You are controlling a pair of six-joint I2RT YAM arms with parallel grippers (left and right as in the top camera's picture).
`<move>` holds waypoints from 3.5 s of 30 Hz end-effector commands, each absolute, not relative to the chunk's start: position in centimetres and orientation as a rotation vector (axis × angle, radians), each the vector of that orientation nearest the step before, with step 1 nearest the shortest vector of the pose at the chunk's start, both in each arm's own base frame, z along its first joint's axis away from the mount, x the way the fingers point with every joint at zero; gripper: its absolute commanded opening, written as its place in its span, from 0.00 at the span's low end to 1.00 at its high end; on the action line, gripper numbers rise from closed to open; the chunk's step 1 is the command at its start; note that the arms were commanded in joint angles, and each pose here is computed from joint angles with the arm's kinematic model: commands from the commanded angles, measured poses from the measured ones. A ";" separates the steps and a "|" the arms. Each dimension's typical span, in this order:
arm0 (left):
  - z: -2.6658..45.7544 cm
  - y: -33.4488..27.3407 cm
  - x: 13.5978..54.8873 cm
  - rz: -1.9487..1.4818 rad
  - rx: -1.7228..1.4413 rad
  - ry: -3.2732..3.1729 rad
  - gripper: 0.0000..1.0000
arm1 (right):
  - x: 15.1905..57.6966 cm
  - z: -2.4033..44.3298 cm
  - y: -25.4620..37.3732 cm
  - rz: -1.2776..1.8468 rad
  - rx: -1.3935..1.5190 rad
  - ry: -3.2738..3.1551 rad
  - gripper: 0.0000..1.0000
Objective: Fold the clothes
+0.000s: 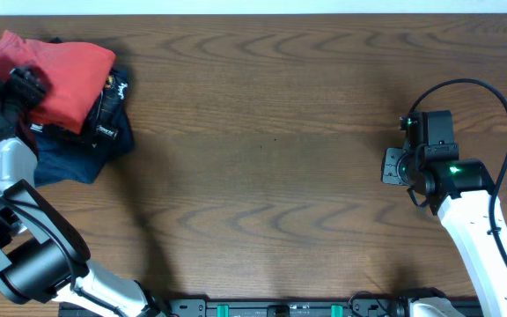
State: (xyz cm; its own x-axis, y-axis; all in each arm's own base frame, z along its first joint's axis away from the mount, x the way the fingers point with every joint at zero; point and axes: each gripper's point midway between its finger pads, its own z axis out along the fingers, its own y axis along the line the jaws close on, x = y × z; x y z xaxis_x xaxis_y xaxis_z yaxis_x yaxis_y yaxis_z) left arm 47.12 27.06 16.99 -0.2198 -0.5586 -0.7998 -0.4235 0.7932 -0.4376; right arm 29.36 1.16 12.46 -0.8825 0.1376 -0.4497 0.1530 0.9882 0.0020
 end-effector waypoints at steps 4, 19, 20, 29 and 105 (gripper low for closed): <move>18.4 28.3 47.0 -0.149 -0.797 1.787 0.98 | 29.5 12.9 0.6 -0.063 0.244 2.651 0.27; 14.0 34.7 37.6 -0.015 -1.291 1.818 0.98 | 29.9 12.5 0.7 -0.064 0.243 2.653 0.28; 13.7 34.7 37.3 -0.023 -1.308 1.824 0.98 | 30.0 12.5 0.7 -0.065 0.243 2.655 0.28; 21.6 30.4 40.5 -0.243 -0.979 1.764 0.98 | 30.3 12.1 0.7 -0.064 0.243 2.656 0.60; 24.1 -2.3 16.6 -0.188 -0.042 2.068 0.98 | 15.9 13.5 -1.6 -0.075 0.287 2.406 0.99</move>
State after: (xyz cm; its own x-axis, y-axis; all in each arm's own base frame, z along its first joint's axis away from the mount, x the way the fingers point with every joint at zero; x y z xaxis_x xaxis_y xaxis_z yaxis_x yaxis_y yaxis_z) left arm 16.98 -2.50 24.73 -0.4612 -0.1294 -0.8778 0.0510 0.9838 -0.1718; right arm 16.09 -1.50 13.70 -0.7277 0.1793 -0.6620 0.2165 0.9759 0.0264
